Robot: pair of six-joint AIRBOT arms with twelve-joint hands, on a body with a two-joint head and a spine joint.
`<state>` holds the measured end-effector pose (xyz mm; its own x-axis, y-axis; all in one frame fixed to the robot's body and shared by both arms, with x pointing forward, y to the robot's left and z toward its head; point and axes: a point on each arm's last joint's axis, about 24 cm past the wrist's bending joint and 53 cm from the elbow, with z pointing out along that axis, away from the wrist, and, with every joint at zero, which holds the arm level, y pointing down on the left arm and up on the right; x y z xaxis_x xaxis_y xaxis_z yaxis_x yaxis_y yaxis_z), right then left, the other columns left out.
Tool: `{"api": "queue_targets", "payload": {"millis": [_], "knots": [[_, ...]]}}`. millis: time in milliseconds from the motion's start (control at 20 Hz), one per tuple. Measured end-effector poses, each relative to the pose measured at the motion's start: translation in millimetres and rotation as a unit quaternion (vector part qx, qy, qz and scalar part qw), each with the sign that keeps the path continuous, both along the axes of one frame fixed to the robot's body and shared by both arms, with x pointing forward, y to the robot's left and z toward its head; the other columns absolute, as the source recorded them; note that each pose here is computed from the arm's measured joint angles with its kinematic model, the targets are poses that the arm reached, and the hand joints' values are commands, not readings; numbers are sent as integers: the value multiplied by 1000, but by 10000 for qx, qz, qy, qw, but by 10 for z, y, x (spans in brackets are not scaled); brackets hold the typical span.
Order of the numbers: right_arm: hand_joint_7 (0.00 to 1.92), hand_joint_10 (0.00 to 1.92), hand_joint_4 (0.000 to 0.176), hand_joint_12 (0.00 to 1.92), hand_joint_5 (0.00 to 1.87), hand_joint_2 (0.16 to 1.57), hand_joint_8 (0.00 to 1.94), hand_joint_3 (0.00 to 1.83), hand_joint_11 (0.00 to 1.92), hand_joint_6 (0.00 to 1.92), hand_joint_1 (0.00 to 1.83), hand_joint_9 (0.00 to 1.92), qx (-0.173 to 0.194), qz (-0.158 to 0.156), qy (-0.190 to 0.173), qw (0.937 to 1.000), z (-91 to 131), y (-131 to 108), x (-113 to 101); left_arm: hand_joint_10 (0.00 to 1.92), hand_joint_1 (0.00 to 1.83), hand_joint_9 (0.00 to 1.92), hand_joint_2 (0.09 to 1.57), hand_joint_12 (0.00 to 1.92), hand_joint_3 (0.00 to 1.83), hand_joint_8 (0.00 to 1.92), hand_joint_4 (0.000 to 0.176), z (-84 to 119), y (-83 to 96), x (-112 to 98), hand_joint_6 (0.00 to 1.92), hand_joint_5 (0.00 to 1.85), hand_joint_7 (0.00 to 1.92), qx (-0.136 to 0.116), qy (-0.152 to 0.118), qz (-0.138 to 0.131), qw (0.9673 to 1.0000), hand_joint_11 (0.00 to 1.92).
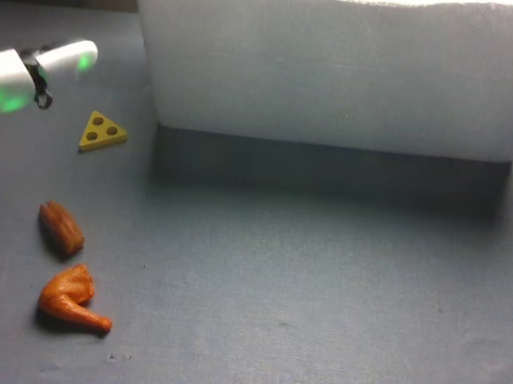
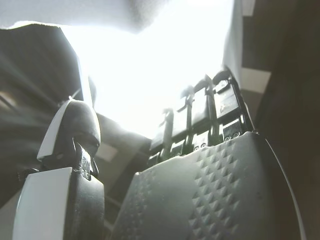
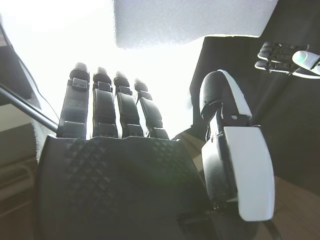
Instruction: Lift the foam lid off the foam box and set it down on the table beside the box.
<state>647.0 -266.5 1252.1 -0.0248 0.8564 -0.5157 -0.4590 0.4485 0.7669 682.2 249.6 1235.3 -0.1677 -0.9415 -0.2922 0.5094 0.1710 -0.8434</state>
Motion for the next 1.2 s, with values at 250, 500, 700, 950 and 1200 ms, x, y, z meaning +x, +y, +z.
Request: {"api": "queue_targets", "payload": {"millis": [250,500,700,950,1200], "knots": [[0,0,7,31,0,1181,0,6,0,0,658,0,12,-223,81,9997,-76,-92,80,0,879,0,1050,117,59,0,62,-183,-58,154,0,0,0,115,316,-43,9994,0],[0,0,19,0,0,1179,0,1,0,0,672,0,18,-237,54,9997,-83,-94,135,0,868,0,1075,0,14,0,54,-279,-97,240,0,0,0,92,463,-46,9989,0],[0,0,37,0,0,1138,0,0,0,0,754,0,59,-271,40,9996,-70,-102,215,0,844,0,1056,0,2,0,42,-302,-111,286,0,0,0,100,501,-35,9987,0],[0,0,46,0,0,1124,0,0,0,0,809,0,169,-288,76,9994,-71,-52,326,0,794,0,1047,0,0,0,52,-313,-138,321,0,0,0,32,538,-26,9985,0],[0,0,27,0,0,1139,0,0,0,0,805,0,357,-387,70,9986,-85,-64,411,0,795,0,1049,0,0,0,35,-273,-131,383,0,0,0,-149,468,46,9988,0]]}}
